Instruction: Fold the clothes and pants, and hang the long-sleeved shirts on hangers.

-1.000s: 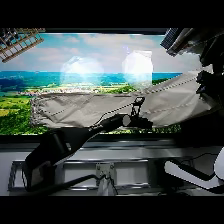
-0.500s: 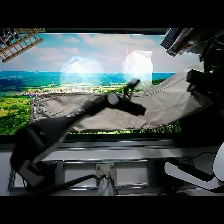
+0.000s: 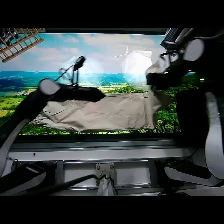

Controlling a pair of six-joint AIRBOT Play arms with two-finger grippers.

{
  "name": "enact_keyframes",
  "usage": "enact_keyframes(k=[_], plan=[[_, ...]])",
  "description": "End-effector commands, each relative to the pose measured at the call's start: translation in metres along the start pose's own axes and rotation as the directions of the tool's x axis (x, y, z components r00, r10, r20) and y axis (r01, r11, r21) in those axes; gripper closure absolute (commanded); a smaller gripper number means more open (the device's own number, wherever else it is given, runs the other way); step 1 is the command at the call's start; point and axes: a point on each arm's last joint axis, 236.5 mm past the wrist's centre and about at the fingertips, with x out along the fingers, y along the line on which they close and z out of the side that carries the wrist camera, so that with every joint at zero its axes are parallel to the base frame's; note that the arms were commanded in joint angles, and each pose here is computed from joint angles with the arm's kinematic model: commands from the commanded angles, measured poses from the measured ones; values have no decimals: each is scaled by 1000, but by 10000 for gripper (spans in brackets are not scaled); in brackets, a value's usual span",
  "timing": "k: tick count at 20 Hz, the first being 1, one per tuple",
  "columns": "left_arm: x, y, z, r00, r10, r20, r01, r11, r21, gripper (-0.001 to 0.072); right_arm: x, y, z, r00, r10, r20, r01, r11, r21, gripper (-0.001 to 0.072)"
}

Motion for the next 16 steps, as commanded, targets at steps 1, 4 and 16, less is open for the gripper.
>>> enact_keyframes(k=[1, 4, 16], plan=[[-57, 6, -17, 994, 39, 103, -37, 999, -18, 700, 32, 56, 0, 999, 31, -18, -32, 997, -73, 695], [-91, -6, -19, 981, 42, 188, -36, 999, -34, 700, 57, 97, -1, 998, 52, -20, -54, 986, -156, 695], [-138, -12, -32, 958, 158, 241, -163, 987, 1, 699, 153, 187, -3, 974, 209, -92, -222, 960, -169, 583]])
